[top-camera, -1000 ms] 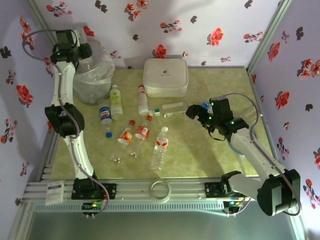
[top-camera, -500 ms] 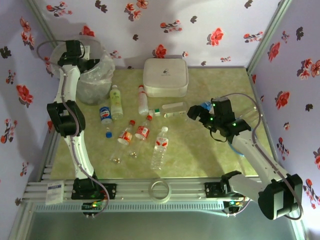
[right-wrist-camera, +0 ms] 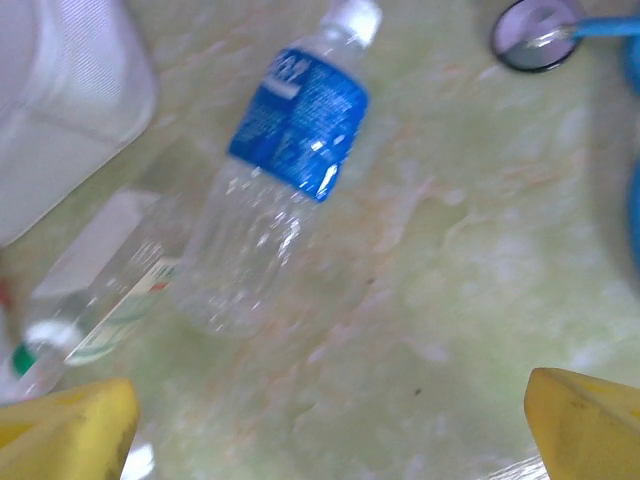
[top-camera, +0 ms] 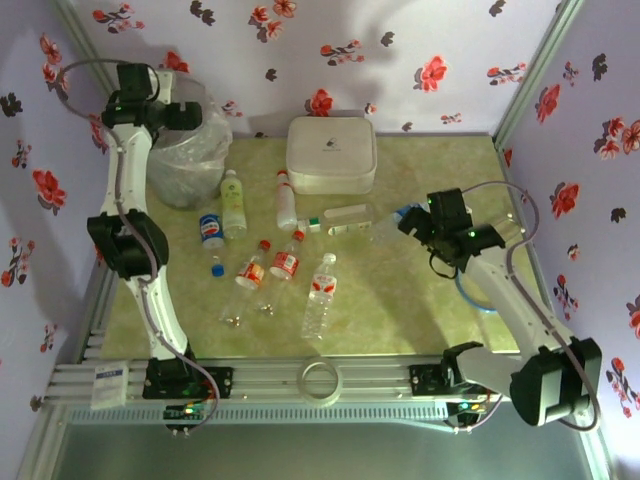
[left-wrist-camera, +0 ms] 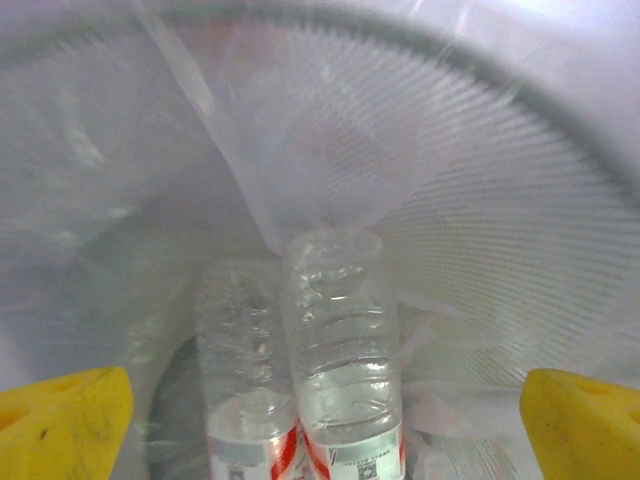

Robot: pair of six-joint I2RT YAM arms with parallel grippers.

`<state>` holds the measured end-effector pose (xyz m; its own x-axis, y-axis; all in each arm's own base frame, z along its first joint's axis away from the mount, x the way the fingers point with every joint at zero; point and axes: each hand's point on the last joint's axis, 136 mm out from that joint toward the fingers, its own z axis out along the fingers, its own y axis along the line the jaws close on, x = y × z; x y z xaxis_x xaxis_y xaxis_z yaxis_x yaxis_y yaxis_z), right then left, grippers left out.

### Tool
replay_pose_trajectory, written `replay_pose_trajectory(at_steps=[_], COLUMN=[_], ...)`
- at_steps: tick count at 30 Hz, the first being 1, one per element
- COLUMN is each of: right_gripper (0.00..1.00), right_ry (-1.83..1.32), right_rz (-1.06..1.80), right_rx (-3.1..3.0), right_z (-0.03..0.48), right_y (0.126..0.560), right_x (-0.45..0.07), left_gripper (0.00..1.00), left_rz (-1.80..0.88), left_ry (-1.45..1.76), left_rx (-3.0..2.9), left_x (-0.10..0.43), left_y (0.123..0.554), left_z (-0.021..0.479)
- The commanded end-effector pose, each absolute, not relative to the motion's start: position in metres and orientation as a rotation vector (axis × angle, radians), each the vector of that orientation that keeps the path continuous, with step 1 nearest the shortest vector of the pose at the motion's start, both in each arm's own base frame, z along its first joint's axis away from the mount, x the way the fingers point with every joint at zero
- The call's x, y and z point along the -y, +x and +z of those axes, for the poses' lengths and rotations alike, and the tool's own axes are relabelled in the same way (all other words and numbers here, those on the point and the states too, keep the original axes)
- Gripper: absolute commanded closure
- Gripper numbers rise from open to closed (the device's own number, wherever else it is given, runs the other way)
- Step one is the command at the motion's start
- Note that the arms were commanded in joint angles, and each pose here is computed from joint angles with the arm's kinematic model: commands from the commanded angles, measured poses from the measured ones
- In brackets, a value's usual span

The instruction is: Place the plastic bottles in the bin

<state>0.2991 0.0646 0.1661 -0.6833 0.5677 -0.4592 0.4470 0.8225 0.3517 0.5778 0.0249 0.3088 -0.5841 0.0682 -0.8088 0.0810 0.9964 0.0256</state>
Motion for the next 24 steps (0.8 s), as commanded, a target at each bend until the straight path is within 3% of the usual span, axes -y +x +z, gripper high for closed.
replay_pose_trajectory(at_steps=[1, 7, 13, 18, 24], right_gripper=[0.01, 0.01, 0.01, 0.01, 0.01], right_ry=[0.827, 0.985, 1.145, 1.188, 1.241], right_rz=[0.168, 0.288, 0.410, 0.486, 0.441], right_rx=[-2.414, -2.367, -2.328, -2.375, -2.436], right_z=[0.163, 0.136, 0.110, 0.092, 0.064], right_y=[0.309, 0.359, 0.413, 0.448, 0.461], right_x=[-0.045, -0.035, -0.039, -0.054, -0.056], left_gripper=[0.00, 0.00, 0.00, 0.00, 0.00], left_rz=[0.100, 0.169, 0.065, -0.197, -0.436], left_ry=[0.145, 0.133, 0.041, 0.107, 0.164], left_rx=[-2.000, -1.899, -1.822, -1.786, -1.966], left_x=[-0.026, -0.030, -0.019, 0.058, 0.133], left_y=[0.540, 0.495, 0.434, 0.379, 0.342], left_z=[0.409, 0.462, 0.473, 0.425, 0.317])
